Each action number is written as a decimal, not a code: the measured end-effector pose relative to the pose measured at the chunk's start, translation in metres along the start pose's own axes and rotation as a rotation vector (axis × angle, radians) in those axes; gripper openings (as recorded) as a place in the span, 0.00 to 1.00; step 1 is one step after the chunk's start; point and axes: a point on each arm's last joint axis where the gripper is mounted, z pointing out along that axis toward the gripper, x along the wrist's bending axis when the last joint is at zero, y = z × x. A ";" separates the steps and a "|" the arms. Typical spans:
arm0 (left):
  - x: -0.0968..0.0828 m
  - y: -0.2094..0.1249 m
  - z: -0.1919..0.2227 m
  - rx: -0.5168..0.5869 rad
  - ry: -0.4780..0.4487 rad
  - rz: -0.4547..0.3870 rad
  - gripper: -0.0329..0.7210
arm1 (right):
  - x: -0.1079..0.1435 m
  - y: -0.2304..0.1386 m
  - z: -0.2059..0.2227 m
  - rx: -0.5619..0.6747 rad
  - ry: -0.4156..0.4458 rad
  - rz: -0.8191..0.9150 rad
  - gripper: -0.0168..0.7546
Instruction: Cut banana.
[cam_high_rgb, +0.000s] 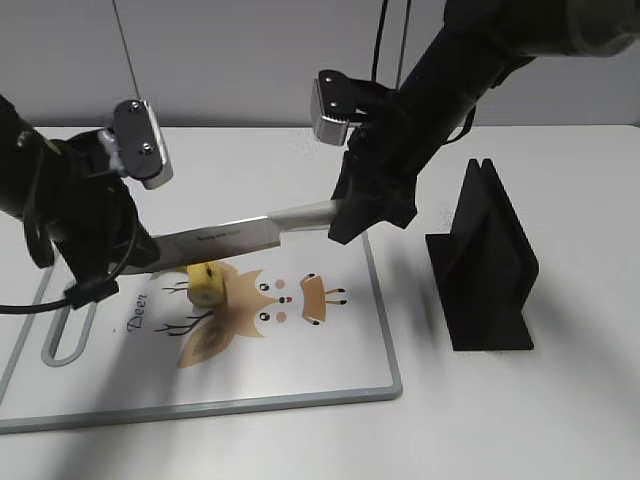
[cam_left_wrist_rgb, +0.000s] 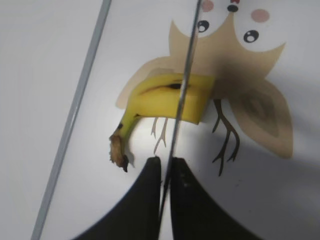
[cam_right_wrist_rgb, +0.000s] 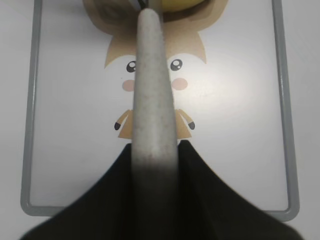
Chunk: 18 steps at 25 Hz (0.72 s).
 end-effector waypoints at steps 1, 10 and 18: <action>0.000 -0.001 0.003 0.005 -0.006 -0.002 0.07 | -0.001 -0.002 0.003 0.003 0.002 0.003 0.26; 0.002 -0.002 0.007 0.006 0.012 -0.004 0.07 | -0.004 -0.004 0.009 0.016 -0.013 -0.002 0.26; 0.002 -0.002 0.008 0.009 0.014 0.000 0.07 | -0.005 -0.006 0.012 0.017 -0.011 0.000 0.27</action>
